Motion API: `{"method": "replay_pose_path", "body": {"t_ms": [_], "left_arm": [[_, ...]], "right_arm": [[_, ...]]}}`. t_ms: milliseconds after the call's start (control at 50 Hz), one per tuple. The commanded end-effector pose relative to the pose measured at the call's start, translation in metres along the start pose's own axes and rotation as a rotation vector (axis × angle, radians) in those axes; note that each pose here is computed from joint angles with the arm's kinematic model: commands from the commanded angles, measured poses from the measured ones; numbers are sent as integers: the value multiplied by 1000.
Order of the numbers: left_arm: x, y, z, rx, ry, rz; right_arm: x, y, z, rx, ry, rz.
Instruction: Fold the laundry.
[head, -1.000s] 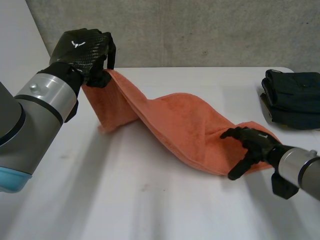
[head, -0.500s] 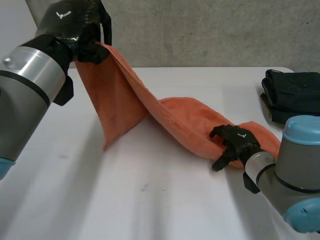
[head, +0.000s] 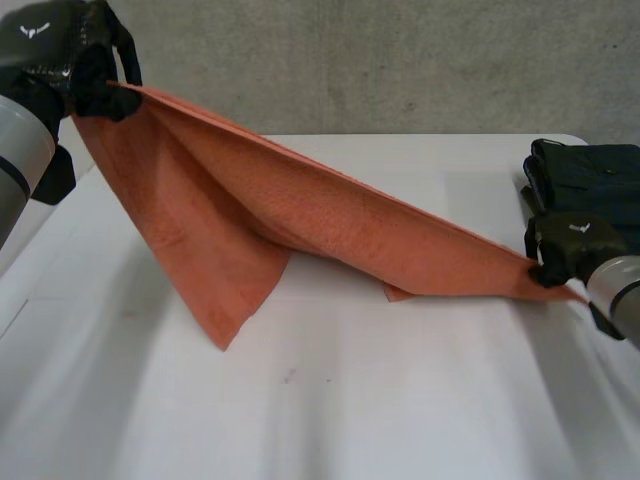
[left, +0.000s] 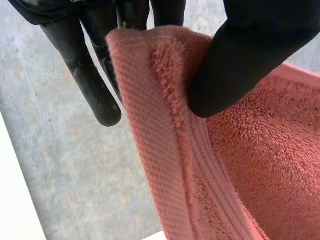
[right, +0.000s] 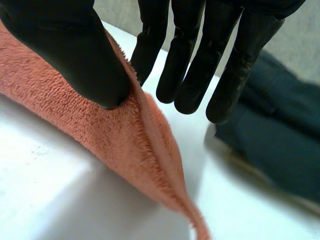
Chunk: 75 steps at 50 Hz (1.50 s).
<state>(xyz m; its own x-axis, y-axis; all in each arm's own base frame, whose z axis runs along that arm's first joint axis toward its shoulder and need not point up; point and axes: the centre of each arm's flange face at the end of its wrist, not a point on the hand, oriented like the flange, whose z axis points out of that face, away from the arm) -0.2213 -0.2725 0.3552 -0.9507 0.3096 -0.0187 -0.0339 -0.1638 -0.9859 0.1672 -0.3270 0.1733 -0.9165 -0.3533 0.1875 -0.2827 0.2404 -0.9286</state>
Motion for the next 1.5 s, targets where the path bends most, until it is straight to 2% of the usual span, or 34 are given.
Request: {"method": "replay_pose_path", "body": {"t_ms": [20, 140, 180, 280, 420, 560, 640, 720, 740, 780, 800, 820, 860, 880, 960, 1020, 1180, 1280, 1360, 1420, 1500], "left_arm": [[-1, 21, -7, -88, 11, 9], [0, 30, -17, -178, 60, 34], [-3, 36, -20, -226, 68, 71], [-7, 52, -25, -297, 84, 162], [-9, 100, -13, -418, 110, 226], [-9, 146, 24, -438, 124, 233], [-11, 151, 65, -326, 109, 259], [-10, 114, 109, -84, 84, 289], [-10, 90, 124, 43, 67, 300], [-12, 64, 136, 174, 43, 313], [-12, 52, 140, 233, 34, 317], [-13, 31, 146, 345, 14, 326], [-15, 15, 149, 424, -4, 327], [-18, -7, 148, 504, -23, 328], [-15, -29, 141, 571, -24, 314], [-14, -18, 138, 526, -13, 300], [-23, 50, 112, 275, 11, 255], [-20, 110, 82, 63, 41, 240], [-15, 142, 59, -57, 62, 228], [-16, 158, 47, -126, 64, 222], [-17, 174, 30, -239, 76, 231]], "right_arm": [[1, -70, -44, 94, -114, -160], [2, -130, -90, 155, -113, -283], [2, -145, -105, 163, -113, -322], [1, -151, -113, 107, -130, -392], [-26, -112, -68, -89, -261, -469], [-33, -71, -12, -237, -229, -491], [-39, -79, 24, -131, -171, -463], [-37, -135, 41, 153, -64, -384], [-33, -166, 43, 296, -13, -351], [-28, -197, 40, 445, 35, -320], [-22, -225, 35, 582, 79, -292], [-18, -239, 31, 650, 109, -279], [-11, -260, 24, 755, 155, -260], [-8, -273, 17, 822, 190, -251], [-5, -286, 4, 863, 213, -249], [-8, -280, 5, 830, 194, -249], [-29, -217, 25, 569, 56, -247], [-43, -149, 36, 342, -61, -240], [-58, -99, 30, 168, -171, -246], [-71, -58, 22, 19, -262, -298], [-73, -25, 14, -102, -310, -368]]}}
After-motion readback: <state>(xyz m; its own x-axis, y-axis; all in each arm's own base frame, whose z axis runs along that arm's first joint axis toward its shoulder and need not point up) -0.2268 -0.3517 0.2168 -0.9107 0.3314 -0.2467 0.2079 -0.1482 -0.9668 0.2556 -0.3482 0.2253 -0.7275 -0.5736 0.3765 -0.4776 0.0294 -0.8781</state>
